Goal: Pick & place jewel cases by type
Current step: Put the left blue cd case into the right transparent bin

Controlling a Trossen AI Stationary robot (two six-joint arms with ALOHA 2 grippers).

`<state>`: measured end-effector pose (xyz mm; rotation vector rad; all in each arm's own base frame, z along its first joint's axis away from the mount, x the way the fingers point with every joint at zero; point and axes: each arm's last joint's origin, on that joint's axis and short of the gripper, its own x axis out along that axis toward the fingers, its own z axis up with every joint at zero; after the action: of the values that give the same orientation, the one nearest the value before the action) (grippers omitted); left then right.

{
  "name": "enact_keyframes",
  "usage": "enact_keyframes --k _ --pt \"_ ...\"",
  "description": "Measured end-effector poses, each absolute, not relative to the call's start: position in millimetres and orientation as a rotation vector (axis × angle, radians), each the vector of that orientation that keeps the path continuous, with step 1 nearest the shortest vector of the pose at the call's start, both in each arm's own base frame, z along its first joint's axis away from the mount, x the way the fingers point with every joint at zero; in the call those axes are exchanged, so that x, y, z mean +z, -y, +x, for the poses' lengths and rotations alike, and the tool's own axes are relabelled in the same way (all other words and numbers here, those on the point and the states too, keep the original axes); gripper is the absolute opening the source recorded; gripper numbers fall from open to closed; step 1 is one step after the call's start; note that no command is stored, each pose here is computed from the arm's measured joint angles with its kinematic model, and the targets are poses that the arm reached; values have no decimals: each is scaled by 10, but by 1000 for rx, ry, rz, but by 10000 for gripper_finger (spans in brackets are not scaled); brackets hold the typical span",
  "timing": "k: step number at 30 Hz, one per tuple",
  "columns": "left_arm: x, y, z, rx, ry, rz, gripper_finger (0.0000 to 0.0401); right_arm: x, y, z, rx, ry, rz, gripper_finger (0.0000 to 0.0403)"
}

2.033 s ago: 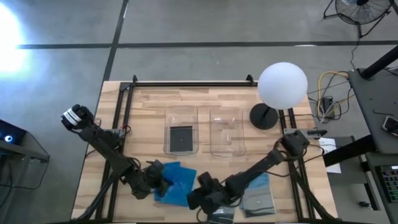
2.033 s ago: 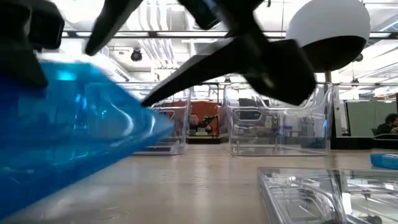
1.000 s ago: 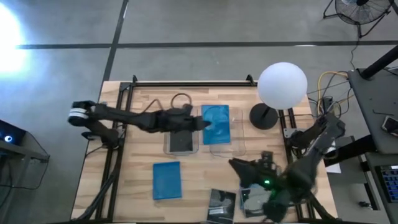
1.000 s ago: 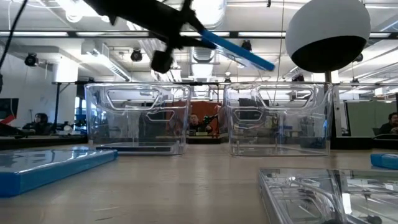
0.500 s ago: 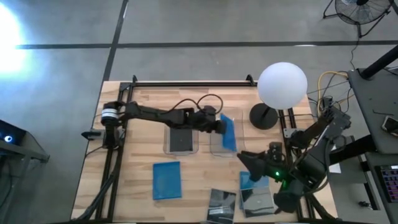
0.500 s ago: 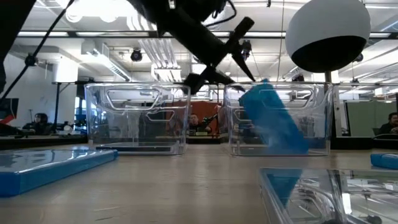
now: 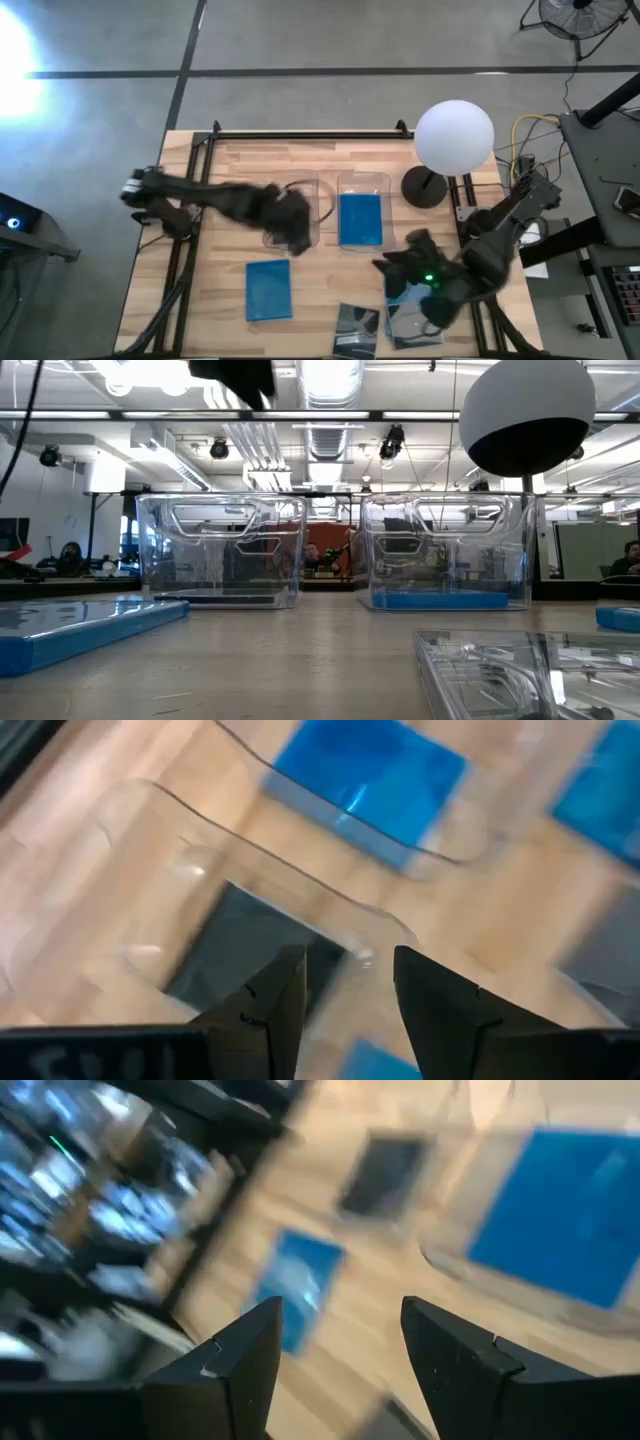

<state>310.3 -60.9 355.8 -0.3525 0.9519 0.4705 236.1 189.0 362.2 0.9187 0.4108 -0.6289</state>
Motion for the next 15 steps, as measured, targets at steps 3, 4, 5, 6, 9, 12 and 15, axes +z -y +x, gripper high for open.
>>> enact_keyframes --k 3,4,5,6,9,12,15 --pt "3586 960 2769 483 -879 -442 134 3501 -1868 2566 -602 -554 895 201" --pt "3555 1059 2666 500 -861 -475 134 3460 -1870 2636 -588 -586 883 201" --pt "3509 1149 2565 516 -846 -516 134 3417 -1877 2715 -567 -612 874 201" --pt "3448 1234 2462 527 -841 -551 134 3386 -1877 2803 -538 -632 875 201" --pt "3175 1427 2206 584 -851 -667 134 3255 -1901 3076 -435 -694 875 201" --pt "2870 1572 1958 652 -887 -754 134 3111 -1926 3330 -366 -699 900 201" --pt "2611 1706 1714 702 -922 -821 134 2964 -1960 3505 -368 -675 960 201"
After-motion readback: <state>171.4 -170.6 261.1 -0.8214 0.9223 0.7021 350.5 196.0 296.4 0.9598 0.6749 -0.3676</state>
